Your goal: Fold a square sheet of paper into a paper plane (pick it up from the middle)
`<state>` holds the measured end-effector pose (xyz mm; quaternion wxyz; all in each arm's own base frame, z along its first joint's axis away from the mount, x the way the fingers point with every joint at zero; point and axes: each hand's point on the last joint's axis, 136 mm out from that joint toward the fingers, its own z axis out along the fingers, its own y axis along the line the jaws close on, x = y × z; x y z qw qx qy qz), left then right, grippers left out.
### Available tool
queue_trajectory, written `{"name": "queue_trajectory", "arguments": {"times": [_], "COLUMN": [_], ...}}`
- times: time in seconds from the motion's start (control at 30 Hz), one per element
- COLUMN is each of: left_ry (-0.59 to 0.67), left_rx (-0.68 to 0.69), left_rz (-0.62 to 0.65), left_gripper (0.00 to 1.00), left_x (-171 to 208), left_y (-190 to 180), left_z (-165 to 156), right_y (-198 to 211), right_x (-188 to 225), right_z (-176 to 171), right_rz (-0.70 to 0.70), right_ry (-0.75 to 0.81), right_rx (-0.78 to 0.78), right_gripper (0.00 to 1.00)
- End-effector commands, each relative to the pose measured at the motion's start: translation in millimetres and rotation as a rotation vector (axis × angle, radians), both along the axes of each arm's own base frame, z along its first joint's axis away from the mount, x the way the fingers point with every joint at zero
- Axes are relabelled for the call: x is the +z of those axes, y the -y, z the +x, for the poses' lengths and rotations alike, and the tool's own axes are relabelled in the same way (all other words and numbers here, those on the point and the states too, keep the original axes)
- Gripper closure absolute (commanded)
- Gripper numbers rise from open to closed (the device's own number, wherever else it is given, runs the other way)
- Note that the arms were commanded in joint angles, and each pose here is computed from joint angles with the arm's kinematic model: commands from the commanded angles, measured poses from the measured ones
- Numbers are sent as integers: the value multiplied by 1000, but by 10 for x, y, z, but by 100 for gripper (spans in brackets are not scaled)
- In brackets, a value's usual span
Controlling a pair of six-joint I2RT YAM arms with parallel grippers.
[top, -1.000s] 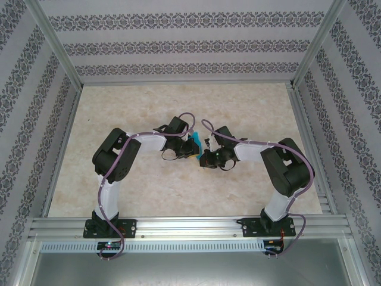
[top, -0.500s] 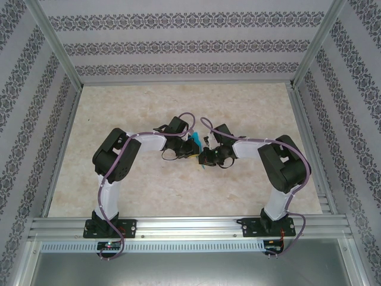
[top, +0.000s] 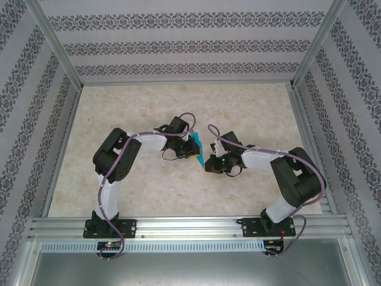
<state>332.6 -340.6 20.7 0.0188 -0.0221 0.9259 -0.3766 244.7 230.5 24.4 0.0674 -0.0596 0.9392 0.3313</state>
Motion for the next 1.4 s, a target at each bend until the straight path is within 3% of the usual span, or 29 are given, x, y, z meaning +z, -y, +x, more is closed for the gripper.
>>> {"name": "queue_trajectory", "arguments": {"times": [0.0, 0.23, 0.57, 0.73, 0.87, 1.37], "left_ry": [-69, -67, -29, 89, 197, 236], "left_rx": [33, 31, 27, -14, -35, 20], "left_rz": [126, 100, 54, -33, -30, 69], "left_gripper": [84, 84, 84, 81, 79, 80], "left_x": [-392, -346, -157, 260, 540, 281], "left_y": [-186, -143, -81, 9, -2, -104], "left_z": [-100, -85, 22, 230, 371, 544], "right_y": [-63, -277, -81, 101, 140, 136], "right_x": [295, 192, -316, -518, -553, -624], "right_z": [314, 499, 270, 129, 99, 90], "right_rz": [26, 47, -72, -134, -145, -157], "right_ry": [108, 96, -9, -66, -78, -96], "right_rx": [-50, -41, -20, -22, -24, -23], "right_gripper": [91, 93, 96, 96, 96, 96]}}
